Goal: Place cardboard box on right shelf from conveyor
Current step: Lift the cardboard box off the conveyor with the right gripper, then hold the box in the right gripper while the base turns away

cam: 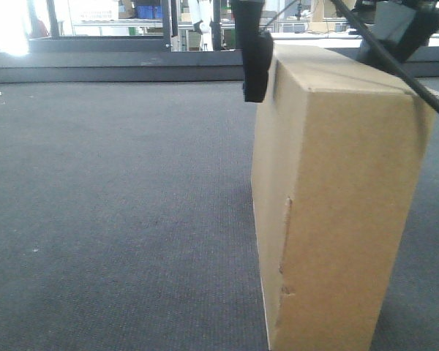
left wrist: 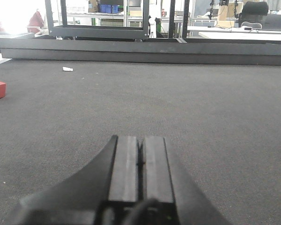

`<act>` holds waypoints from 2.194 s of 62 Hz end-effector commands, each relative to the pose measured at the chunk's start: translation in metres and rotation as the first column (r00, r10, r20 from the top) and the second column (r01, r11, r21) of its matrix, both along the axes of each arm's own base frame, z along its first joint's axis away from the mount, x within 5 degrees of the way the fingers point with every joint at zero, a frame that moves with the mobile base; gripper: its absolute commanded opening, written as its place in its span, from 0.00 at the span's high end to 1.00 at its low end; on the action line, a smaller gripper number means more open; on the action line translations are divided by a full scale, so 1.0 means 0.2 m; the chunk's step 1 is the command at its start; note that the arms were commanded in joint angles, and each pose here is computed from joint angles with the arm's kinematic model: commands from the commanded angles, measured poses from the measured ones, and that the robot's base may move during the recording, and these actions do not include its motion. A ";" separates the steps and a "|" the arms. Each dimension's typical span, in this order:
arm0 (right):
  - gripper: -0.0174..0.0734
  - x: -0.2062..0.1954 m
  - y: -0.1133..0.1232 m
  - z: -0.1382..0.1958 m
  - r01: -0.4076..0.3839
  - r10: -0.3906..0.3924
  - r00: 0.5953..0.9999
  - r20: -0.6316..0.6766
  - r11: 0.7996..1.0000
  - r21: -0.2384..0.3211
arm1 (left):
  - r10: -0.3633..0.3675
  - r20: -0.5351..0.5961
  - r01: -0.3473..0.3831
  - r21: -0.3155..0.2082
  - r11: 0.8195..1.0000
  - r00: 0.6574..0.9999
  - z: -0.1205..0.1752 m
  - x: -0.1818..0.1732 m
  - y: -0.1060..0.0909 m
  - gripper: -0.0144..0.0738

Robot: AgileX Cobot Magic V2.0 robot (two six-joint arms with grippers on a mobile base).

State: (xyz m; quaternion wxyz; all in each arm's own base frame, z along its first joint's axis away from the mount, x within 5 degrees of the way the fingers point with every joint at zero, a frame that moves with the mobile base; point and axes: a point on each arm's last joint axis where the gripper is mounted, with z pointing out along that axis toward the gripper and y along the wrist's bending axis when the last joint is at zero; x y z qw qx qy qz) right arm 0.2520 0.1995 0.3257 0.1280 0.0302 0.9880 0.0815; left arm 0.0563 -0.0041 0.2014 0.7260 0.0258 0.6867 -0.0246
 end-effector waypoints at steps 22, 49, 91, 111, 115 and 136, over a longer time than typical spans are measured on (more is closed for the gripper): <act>0.69 -0.04 -0.18 0.26 -0.002 -0.008 0.986 0.166 0.998 0.062 | 0.004 0.086 -0.004 -0.011 1.000 0.996 0.03 0.00 0.00 0.97; 0.69 -0.23 -0.86 0.33 -0.018 0.052 0.699 0.713 0.998 -0.055 | 0.004 0.086 -0.004 -0.011 1.000 0.996 0.03 0.00 0.00 0.97; 0.69 -0.72 -1.02 0.20 0.192 0.007 0.243 0.970 0.980 -0.055 | 0.004 0.086 -0.004 -0.011 1.000 0.996 0.03 0.00 0.00 0.97; 0.69 -1.01 -1.00 0.09 0.199 0.016 0.079 0.997 0.979 -0.032 | 0.004 0.086 -0.004 -0.011 1.000 0.996 0.03 0.00 0.00 0.97; 0.69 -1.05 -1.00 0.08 0.200 0.018 0.044 0.999 0.979 -0.027 | 0.004 0.086 -0.004 -0.011 1.000 0.996 0.03 0.00 0.00 0.97; 0.69 -1.09 -1.00 0.09 0.201 0.020 0.009 1.000 0.979 -0.022 | 0.004 0.086 -0.004 -0.011 1.000 0.996 0.03 0.00 0.00 0.97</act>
